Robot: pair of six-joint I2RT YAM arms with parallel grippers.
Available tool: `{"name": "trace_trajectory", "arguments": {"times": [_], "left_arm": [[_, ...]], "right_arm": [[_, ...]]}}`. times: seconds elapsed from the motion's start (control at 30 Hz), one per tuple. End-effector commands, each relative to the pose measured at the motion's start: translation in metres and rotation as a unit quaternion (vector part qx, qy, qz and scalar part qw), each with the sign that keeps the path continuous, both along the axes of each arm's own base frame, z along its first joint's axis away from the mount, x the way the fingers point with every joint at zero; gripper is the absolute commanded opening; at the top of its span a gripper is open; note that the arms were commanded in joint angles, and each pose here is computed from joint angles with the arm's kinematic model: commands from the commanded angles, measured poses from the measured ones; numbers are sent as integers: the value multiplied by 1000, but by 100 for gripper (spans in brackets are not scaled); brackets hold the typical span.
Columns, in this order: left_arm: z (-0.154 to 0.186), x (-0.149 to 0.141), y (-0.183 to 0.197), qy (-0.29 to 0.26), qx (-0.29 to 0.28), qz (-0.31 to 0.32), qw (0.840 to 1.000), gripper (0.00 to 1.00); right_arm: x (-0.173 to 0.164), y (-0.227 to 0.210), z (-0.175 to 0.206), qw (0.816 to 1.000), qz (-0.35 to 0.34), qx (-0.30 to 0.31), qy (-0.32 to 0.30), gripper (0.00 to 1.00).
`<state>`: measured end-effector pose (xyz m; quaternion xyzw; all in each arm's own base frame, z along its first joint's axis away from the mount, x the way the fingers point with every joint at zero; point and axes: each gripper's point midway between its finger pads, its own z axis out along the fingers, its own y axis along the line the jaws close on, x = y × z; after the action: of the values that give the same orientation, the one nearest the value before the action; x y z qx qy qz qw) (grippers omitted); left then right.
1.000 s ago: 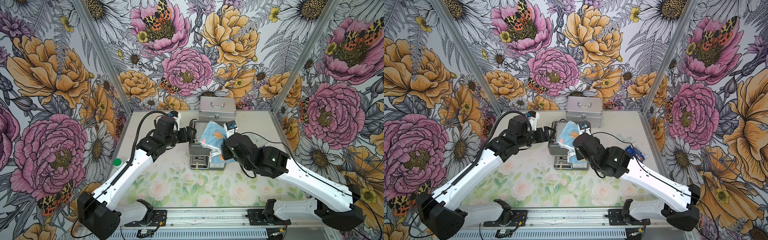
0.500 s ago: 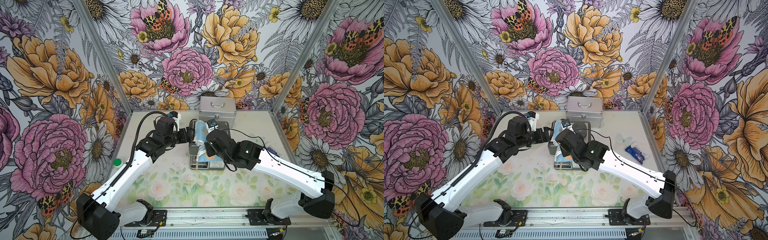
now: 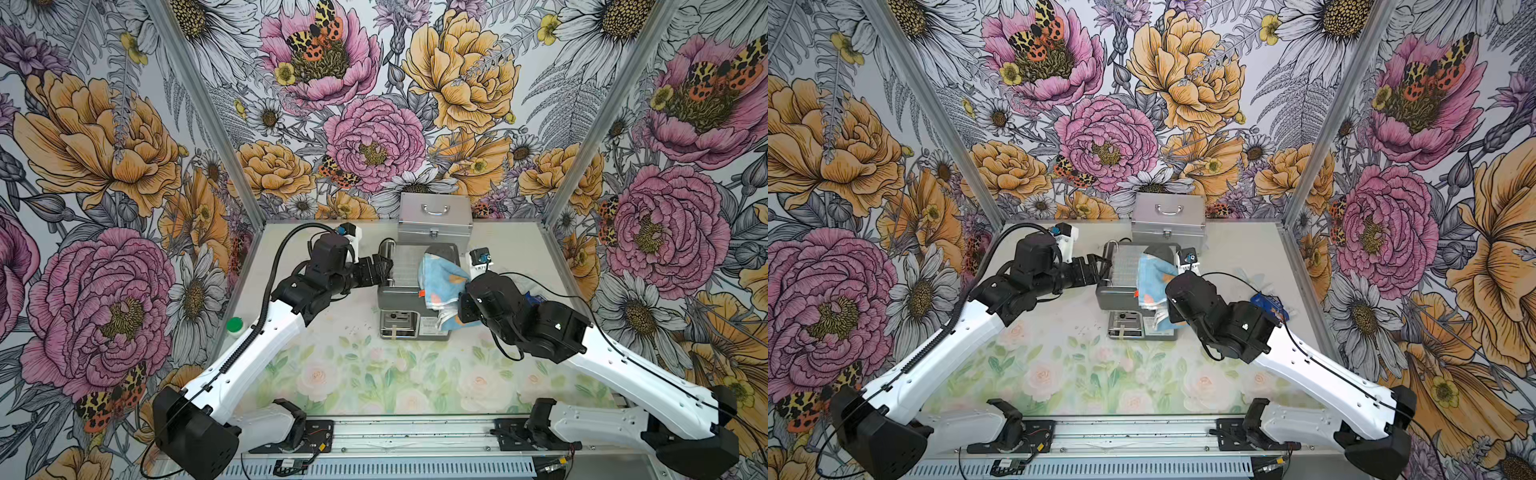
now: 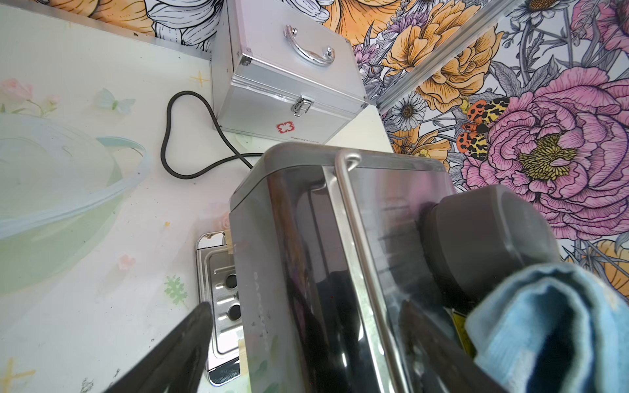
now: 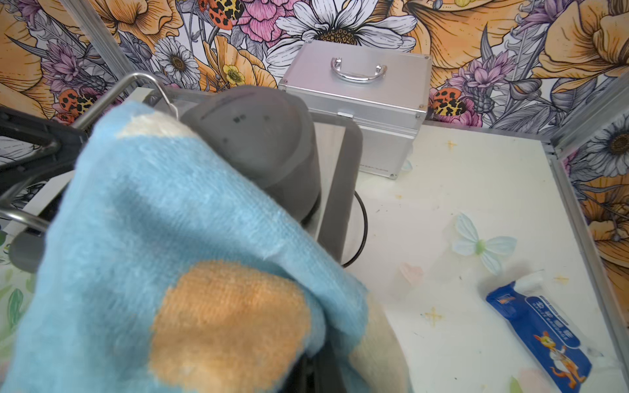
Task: Wipe the surface of a coffee machine
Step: Wipe the dirt from the surface of the coffee machine.
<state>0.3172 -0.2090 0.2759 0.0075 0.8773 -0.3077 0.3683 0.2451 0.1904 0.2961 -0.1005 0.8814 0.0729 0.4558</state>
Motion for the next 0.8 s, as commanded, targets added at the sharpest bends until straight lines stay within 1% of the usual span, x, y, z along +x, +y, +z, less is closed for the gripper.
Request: {"name": "trace_trajectory", "arguments": {"times": [0.0, 0.13, 0.2, 0.27, 0.43, 0.5, 0.57, 0.67, 0.77], "left_arm": [[-13, -8, 14, 14, 26, 3, 1000, 85], [-14, -6, 16, 17, 26, 10, 999, 85], [-16, -5, 17, 19, 26, 12, 999, 85], [-15, -5, 16, 20, 24, 13, 999, 85], [-17, -5, 14, 27, 19, 12, 999, 85], [-16, -6, 13, 27, 18, 11, 999, 85], [-17, -6, 13, 27, 20, 13, 999, 85], [-19, -7, 12, 29, 20, 14, 999, 85], [-19, -7, 13, 30, 20, 17, 999, 85]], "right_arm": [[-1, 5, 39, 999, 11, 6, -32, 0], [1, 38, 92, 996, 51, 20, -73, 0], [8, 55, 104, 994, 67, 20, -79, 0], [18, 71, 106, 994, 74, 5, -81, 0], [61, 98, 87, 997, 66, -3, -48, 0], [73, 108, 81, 997, 63, -18, -47, 0], [83, 118, 72, 997, 62, -18, -36, 0], [98, 129, 44, 998, 57, -16, -1, 0], [105, 135, 9, 998, 45, -44, 24, 0]]}}
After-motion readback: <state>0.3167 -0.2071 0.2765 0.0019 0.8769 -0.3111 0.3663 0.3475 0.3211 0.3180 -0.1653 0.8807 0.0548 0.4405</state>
